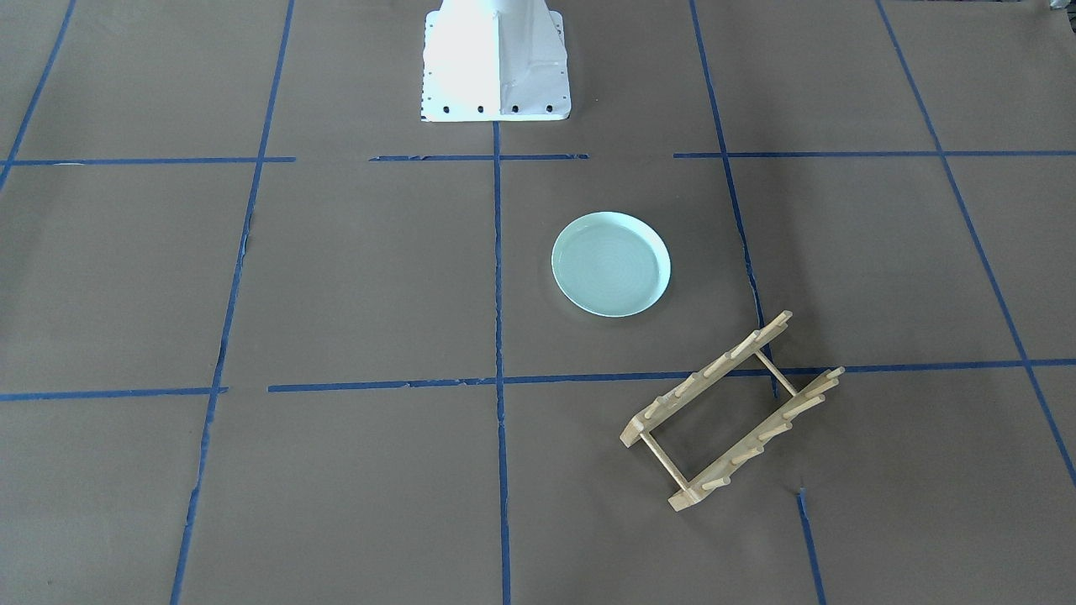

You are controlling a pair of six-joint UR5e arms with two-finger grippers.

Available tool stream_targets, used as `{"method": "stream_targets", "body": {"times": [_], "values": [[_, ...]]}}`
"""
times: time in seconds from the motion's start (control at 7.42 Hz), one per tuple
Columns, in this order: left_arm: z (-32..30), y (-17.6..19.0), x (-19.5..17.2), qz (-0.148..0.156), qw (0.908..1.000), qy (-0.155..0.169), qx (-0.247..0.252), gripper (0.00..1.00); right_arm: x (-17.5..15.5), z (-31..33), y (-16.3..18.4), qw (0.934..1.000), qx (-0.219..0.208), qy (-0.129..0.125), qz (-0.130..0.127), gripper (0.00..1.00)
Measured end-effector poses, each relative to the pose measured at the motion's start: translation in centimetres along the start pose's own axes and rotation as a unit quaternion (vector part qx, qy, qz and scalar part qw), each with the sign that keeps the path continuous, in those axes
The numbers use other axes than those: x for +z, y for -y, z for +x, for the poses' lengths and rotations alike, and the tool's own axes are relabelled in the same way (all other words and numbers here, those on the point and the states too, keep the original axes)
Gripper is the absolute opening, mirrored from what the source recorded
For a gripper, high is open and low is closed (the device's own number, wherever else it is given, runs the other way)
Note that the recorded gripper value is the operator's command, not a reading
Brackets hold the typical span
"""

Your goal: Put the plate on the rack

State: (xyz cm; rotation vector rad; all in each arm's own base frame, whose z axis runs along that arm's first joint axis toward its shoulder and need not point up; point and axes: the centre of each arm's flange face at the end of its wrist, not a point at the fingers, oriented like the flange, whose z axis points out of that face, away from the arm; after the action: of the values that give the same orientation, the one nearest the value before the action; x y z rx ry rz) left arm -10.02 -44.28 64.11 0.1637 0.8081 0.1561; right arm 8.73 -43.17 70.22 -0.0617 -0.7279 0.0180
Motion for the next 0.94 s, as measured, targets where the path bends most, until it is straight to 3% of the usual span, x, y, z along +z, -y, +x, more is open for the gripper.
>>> {"method": "stream_targets", "body": {"times": [0.54,0.94], "values": [[1.7,2.9,-2.1,0.035,0.9991,0.005,0.022,1.0,0.0,0.0,0.0,1.0,0.0,0.0,0.0,1.0],[10.4,8.4,-2.9,0.071,0.9973,-0.009,-0.017,1.0,-0.1,0.0,0.0,1.0,0.0,0.0,0.001,1.0]]}}
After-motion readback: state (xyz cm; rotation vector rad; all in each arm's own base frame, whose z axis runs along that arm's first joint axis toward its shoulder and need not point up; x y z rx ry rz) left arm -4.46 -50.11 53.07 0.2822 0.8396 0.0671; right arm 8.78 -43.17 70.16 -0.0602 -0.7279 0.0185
